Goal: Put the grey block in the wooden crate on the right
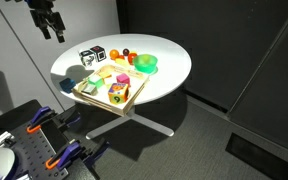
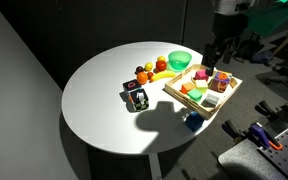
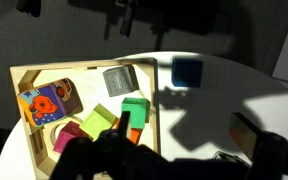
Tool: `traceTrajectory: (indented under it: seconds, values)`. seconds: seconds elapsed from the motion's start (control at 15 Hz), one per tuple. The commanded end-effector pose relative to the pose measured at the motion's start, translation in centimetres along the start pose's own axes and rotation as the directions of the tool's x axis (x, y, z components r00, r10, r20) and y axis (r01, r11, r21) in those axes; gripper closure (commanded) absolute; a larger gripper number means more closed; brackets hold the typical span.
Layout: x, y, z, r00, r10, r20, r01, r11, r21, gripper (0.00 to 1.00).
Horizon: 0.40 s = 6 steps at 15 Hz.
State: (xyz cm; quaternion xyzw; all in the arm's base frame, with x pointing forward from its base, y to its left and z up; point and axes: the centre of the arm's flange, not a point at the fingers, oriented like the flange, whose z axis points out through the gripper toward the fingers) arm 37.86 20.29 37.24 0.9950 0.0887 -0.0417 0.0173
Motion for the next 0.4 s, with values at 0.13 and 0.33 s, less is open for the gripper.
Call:
traceTrajectory:
  seconds: [0.13,0.33]
  values:
    - [-0.37,0.29,-0.32,1.000,-0.007,0.004,0.007,1.000,0.001,0.00]
    - [-0.47,0.35,-0.27,1.000,-0.009,0.004,0.009,1.000,0.000,0.00]
